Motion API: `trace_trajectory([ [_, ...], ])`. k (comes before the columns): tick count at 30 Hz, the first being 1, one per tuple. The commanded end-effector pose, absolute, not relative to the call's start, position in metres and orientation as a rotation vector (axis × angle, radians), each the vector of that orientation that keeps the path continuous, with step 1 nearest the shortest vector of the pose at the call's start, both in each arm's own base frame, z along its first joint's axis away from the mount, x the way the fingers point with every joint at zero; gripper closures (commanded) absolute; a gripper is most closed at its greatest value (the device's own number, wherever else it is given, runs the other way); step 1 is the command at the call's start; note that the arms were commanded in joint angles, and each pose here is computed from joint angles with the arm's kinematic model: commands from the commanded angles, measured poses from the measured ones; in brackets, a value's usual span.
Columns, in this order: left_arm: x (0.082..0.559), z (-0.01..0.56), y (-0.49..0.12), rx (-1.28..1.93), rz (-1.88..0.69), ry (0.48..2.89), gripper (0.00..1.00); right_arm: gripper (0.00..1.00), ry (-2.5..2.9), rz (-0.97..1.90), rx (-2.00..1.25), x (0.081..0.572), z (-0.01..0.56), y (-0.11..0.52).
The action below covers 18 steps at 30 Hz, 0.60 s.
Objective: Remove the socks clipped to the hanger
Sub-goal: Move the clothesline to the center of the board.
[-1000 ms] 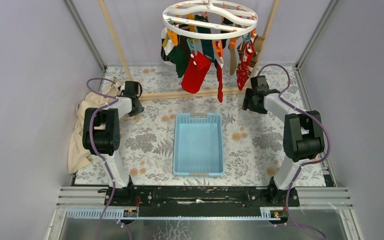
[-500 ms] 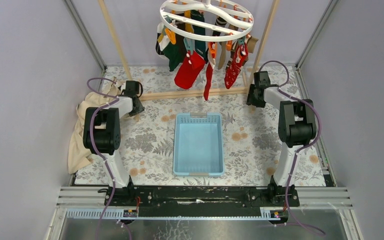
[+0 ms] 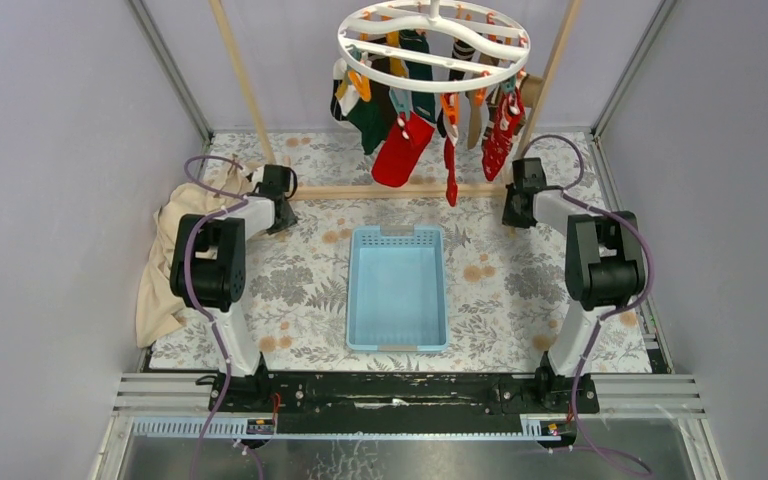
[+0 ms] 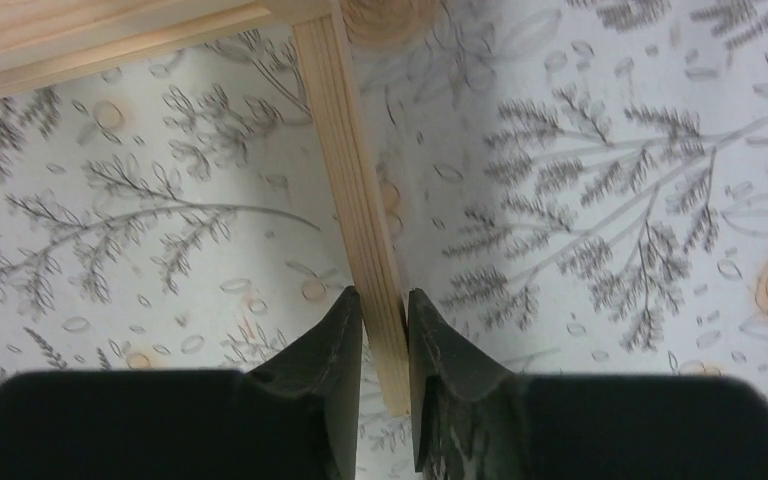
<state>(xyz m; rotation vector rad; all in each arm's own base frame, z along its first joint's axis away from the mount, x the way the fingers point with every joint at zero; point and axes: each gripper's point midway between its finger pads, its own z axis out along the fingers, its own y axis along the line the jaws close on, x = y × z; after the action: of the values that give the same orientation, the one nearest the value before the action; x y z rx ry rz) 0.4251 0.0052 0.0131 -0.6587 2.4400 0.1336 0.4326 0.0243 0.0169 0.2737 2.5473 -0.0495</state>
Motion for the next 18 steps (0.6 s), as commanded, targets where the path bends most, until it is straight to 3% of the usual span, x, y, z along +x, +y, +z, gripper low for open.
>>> trace_trajectory([
  [1,0.408,0.004,-0.02,-0.654,0.059,2.471,0.62,0.94,2.531,-0.061,0.367,0.411,0.03,0.02],
  [18,0.349,-0.004,-0.039,-0.665,0.013,2.475,0.62,0.94,2.509,-0.054,0.435,0.355,0.038,0.015],
])
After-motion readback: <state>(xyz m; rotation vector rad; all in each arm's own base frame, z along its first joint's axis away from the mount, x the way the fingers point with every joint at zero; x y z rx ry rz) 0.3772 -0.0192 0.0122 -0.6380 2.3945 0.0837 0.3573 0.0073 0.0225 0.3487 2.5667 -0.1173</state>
